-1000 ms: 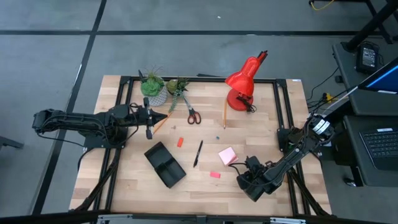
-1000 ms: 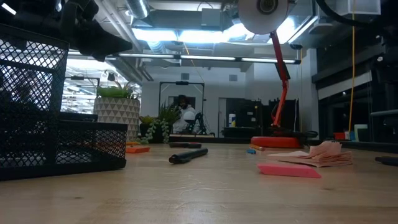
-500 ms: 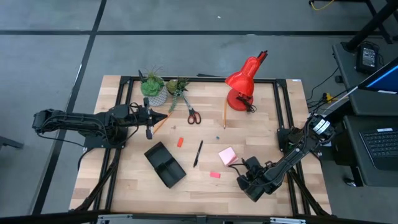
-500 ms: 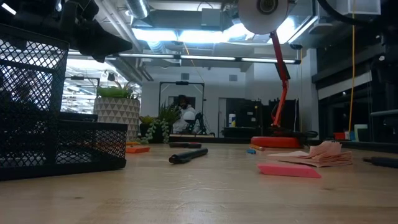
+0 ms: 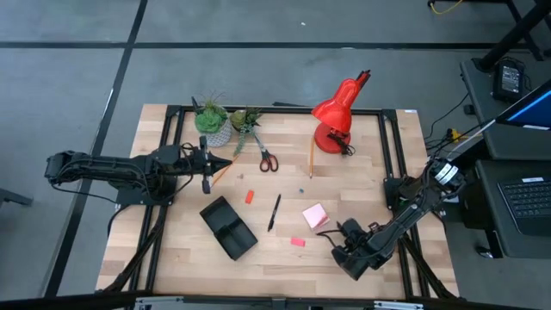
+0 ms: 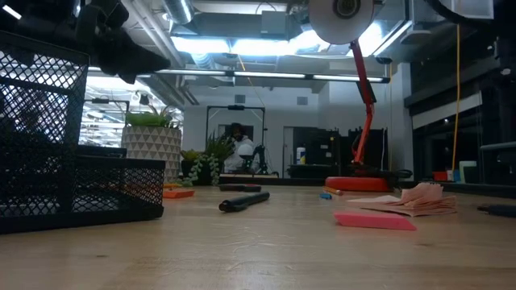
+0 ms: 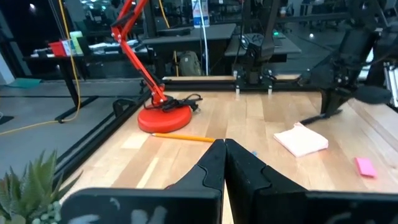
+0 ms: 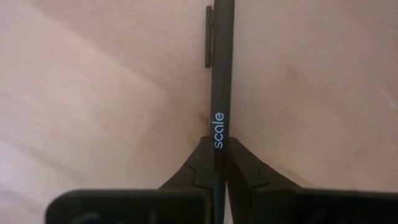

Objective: Pick and place office supplies into organizer
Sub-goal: Put the right black pen into the black desk organizer

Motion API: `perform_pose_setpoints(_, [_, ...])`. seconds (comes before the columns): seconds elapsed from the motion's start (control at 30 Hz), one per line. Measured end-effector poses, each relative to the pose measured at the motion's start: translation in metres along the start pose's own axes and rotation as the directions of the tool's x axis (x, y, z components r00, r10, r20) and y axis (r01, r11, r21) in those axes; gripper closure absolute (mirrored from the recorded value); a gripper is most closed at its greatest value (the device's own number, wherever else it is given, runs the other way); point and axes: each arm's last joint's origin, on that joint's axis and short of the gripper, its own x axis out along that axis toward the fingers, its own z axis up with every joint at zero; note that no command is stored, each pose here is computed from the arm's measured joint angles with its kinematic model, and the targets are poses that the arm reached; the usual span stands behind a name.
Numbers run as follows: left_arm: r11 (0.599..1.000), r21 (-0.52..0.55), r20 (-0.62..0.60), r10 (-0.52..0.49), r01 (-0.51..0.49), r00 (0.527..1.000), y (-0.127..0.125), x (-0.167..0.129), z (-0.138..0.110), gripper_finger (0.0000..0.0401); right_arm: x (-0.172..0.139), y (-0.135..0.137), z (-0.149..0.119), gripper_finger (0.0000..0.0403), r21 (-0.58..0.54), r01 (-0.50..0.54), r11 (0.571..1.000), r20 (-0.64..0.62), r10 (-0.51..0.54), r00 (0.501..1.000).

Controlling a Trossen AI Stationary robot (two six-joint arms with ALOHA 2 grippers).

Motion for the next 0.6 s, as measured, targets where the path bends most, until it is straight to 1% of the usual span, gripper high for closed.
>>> perform_pose_setpoints(0.07, [1.0, 0.0, 0.001, 0.0, 0.0, 1.0, 0.0, 0.0, 0.0, 0.0397, -0.008, -0.002, 0.0, 0.0387, -0.003, -0.021, 1.0, -0.003, 0.021, 1.0])
perform_pose_setpoints(0.17, [1.0, 0.012, 0.011, 0.0, 0.0, 1.0, 0.0, 0.0, 0.001, 0.0397, -0.015, -0.006, 0.0, 0.0387, -0.017, -0.028, 0.999, 0.027, 0.028, 0.999])
perform_pose_setpoints(0.27, [1.0, 0.012, 0.011, -0.001, 0.001, 1.0, 0.0, 0.0, 0.001, 0.0397, -0.024, -0.01, -0.001, 0.0387, -0.037, -0.072, 0.997, 0.115, 0.076, 0.991])
perform_pose_setpoints(0.33, [1.0, 0.01, 0.008, -0.004, 0.004, 1.0, 0.0, 0.001, 0.001, 0.0397, -0.03, -0.013, 0.0, 0.0387, -0.053, -0.102, 0.993, 0.193, 0.11, 0.975])
perform_pose_setpoints(0.47, [1.0, 0.017, 0.003, -0.016, 0.016, 1.0, -0.002, 0.001, 0.0, 0.0397, -0.041, -0.016, 0.003, 0.0388, -0.108, -0.158, 0.982, 0.347, 0.186, 0.919])
perform_pose_setpoints(0.6, [0.999, 0.017, 0.013, -0.031, 0.031, 0.999, -0.004, 0.002, 0.001, 0.0397, -0.049, -0.017, 0.007, 0.0388, -0.193, -0.169, 0.966, 0.486, 0.244, 0.839])
